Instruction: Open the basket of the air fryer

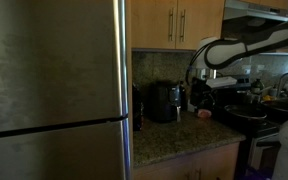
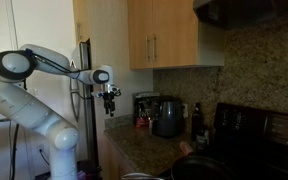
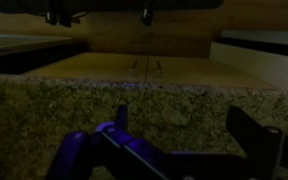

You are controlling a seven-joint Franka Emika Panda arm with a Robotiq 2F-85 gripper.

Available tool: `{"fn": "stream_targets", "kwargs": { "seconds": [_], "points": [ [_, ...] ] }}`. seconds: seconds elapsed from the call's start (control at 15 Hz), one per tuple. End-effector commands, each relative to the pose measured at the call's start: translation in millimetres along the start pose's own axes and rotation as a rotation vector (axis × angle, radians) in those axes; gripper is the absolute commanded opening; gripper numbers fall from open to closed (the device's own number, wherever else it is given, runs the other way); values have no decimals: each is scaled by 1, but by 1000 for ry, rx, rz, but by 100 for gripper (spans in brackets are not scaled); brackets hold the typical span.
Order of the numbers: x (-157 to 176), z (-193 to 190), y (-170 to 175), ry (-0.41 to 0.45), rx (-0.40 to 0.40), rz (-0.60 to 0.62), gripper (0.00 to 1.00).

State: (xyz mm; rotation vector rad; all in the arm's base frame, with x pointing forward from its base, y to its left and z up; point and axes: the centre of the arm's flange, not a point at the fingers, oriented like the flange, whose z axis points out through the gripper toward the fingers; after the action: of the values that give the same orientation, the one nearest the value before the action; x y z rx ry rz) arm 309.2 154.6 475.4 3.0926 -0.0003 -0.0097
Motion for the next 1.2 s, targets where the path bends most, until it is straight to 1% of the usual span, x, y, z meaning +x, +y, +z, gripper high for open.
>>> {"fn": "stream_targets", "kwargs": {
  "seconds": [0.0, 0.13, 0.27, 0.33, 0.47, 0.6, 0.67, 0.73, 0.87, 1.0, 1.13],
  "points": [
    [47, 62, 17, -70, 43, 42, 100],
    [61, 81, 26, -16, 5, 86, 100],
    [80, 100, 31, 22, -6, 157, 100],
    [61, 80, 29, -3, 11, 109, 100],
    [71, 93, 32, 7, 9, 138, 100],
    [73, 96, 32, 3, 8, 144, 100],
    [75, 100, 34, 11, -12, 150, 100],
    [83, 106, 37, 58, 21, 152, 100],
    [94, 103, 40, 159, 39, 191, 100],
    [105, 102, 42, 256, 26, 210, 100],
    [120, 106, 47, 370, -30, 239, 100]
  ]
}}
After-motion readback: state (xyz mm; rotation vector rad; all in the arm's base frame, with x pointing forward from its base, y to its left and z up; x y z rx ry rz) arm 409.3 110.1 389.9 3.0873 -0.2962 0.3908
